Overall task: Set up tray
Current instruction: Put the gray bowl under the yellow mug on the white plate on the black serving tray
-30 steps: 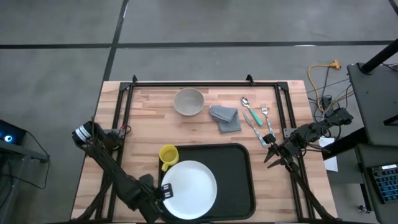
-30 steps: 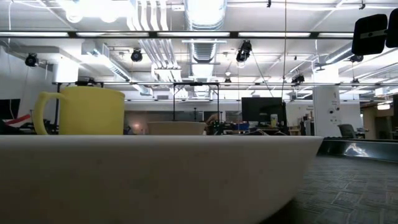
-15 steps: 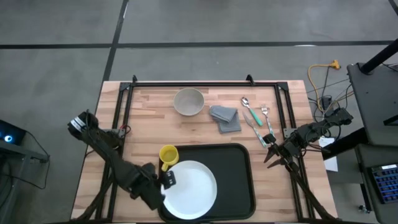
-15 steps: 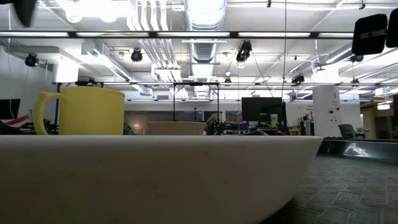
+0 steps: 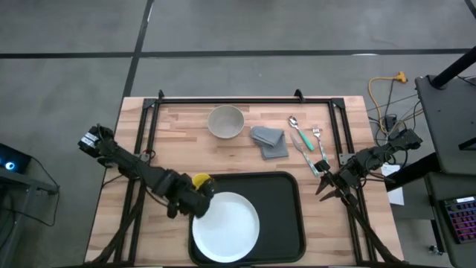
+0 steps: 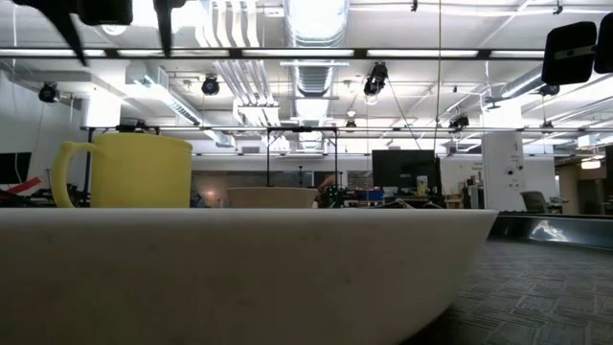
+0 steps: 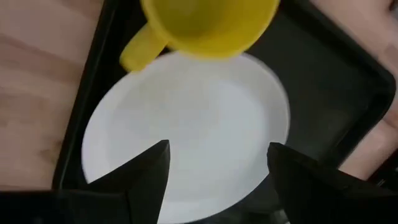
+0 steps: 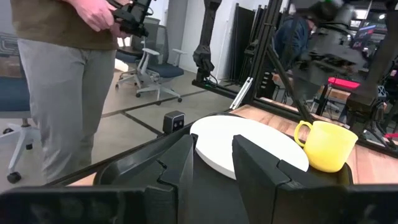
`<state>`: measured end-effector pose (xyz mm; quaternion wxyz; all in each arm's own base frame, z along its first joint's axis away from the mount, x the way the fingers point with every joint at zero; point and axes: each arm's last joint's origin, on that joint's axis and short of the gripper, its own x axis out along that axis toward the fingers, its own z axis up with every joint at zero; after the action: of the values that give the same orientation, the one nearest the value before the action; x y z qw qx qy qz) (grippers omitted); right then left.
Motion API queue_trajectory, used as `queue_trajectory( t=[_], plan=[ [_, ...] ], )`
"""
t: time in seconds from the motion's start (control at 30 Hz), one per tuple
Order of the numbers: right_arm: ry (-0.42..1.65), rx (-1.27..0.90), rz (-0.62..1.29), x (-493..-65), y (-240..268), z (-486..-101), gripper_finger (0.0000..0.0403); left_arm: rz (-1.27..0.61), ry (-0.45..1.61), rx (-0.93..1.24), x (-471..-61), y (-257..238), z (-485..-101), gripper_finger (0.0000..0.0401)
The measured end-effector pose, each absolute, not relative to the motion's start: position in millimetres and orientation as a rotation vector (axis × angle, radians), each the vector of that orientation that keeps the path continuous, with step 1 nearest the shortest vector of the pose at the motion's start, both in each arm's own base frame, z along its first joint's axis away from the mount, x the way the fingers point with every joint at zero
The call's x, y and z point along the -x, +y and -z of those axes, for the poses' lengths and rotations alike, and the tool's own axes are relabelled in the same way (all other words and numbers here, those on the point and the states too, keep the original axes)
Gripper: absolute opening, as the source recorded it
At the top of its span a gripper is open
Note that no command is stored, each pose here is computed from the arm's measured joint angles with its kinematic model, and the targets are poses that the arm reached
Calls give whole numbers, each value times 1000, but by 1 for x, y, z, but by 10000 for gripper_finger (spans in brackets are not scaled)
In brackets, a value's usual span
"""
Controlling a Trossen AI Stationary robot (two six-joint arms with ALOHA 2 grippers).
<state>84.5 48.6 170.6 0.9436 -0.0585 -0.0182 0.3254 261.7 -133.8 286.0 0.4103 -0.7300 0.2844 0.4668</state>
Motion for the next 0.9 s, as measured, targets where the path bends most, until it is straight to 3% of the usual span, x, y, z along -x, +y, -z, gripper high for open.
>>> queue_trajectory(
  t=[0.33,0.9],
  plan=[
    [-37,119,-663,-84,49,-171,100,-1218,684,1777,-278,-75,-289,248],
    [-37,119,-663,-84,49,-171,100,-1354,441,1871,-289,24,-300,248]
  ],
)
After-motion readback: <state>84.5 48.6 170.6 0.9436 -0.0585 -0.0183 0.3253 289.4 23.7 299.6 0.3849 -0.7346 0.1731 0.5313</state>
